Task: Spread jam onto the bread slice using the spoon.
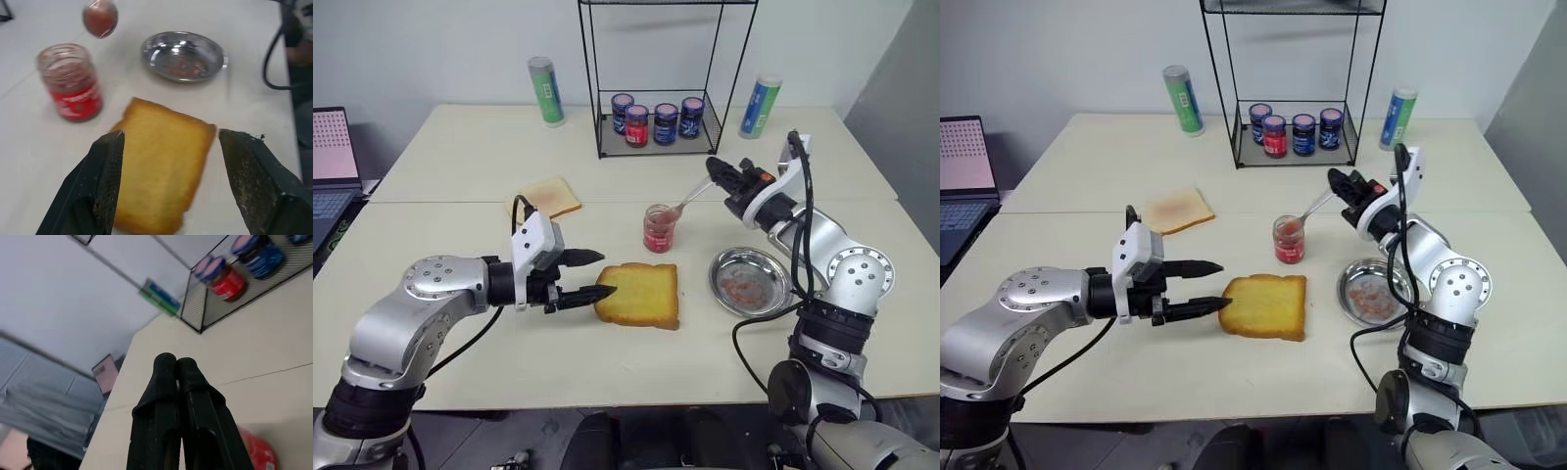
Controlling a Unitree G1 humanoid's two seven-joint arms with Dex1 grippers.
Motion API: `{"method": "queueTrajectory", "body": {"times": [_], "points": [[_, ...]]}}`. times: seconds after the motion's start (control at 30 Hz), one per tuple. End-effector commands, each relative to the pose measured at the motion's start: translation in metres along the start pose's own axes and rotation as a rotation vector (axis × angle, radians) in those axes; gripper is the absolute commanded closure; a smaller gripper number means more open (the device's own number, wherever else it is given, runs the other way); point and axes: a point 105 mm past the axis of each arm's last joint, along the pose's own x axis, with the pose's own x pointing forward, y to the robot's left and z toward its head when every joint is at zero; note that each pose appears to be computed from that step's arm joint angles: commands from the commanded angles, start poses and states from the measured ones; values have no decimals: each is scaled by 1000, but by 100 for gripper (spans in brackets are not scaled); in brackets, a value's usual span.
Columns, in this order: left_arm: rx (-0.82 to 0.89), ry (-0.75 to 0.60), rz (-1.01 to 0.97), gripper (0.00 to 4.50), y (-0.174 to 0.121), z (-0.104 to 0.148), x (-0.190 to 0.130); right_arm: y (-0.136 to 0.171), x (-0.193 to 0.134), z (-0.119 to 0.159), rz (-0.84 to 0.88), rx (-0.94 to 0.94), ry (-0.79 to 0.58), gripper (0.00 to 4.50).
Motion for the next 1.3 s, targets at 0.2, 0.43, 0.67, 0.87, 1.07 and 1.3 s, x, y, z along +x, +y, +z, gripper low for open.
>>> {"method": "queueTrajectory", "body": {"times": [0.2,0.43,0.67,0.87,1.07,1.3], "points": [[-25,13,26,132,-11,-9,-7,32,-2,-48,127,-291,100,443],[-56,18,80,132,-13,-15,-12,44,5,-60,198,-438,84,443],[-73,51,131,132,-9,-27,-23,52,4,-68,272,-568,88,443],[-77,47,158,132,-4,-28,-27,50,3,-69,289,-613,88,443],[-75,42,170,132,0,-27,-27,26,7,-56,143,-351,52,443],[-81,29,160,132,-1,-26,-21,-29,3,-63,-121,242,41,443]]}}
